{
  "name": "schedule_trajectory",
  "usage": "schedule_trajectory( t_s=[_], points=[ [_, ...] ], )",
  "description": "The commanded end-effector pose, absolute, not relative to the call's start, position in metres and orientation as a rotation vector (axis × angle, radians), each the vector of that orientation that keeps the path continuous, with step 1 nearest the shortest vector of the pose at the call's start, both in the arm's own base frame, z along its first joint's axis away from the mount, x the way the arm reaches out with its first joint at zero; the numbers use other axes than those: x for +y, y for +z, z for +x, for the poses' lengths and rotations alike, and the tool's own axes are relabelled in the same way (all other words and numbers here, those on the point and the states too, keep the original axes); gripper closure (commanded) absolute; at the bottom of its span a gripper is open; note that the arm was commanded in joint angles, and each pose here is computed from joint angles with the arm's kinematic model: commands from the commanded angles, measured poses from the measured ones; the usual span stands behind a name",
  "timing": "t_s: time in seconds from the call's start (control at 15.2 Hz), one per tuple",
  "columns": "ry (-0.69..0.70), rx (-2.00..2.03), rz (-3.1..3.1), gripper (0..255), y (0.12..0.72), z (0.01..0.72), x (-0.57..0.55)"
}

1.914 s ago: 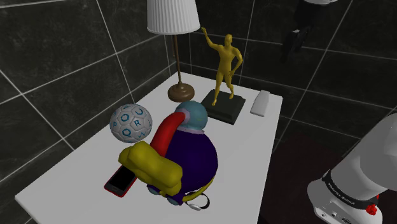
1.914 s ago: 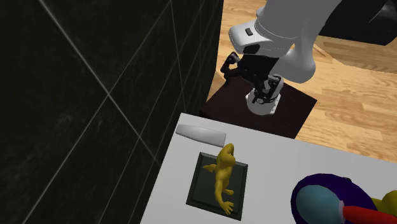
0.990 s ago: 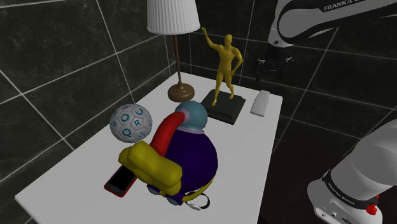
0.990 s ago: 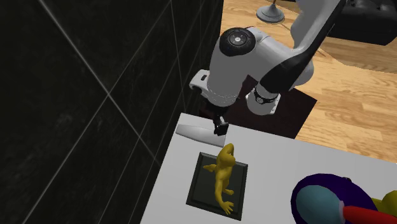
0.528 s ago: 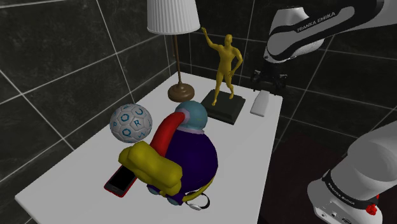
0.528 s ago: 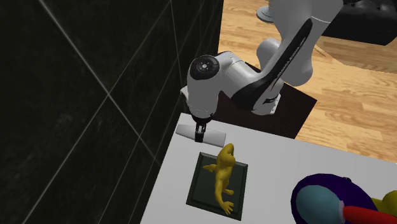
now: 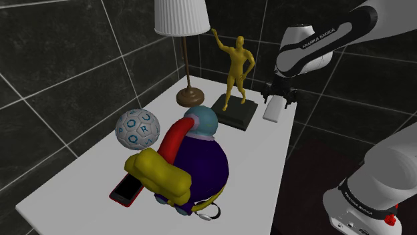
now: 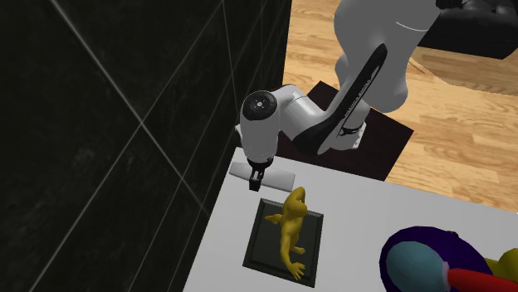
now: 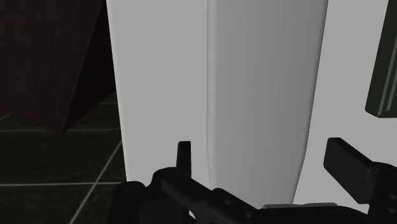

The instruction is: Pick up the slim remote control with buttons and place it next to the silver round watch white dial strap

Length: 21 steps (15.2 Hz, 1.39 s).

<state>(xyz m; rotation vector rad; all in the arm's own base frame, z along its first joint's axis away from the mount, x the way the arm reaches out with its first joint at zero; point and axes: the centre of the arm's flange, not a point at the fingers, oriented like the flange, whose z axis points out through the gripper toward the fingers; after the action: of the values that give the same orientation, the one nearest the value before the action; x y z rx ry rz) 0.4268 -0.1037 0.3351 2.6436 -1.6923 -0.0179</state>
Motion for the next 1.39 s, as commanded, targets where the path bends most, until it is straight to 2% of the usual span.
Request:
schedule_trajectory(
  t_s=[0.0,0.46,0.53,1.32],
  points=[
    [-0.017,-1.693,2.643,0,0.327,0.427,-0.103],
    [-0.017,-1.693,2.643,0,0.328,0.427,-0.103],
    [-0.017,-1.693,2.643,255,0.328,0.427,-0.103],
    [-0.017,-1.693,2.643,255,0.343,0.427,-0.103]
  ],
)
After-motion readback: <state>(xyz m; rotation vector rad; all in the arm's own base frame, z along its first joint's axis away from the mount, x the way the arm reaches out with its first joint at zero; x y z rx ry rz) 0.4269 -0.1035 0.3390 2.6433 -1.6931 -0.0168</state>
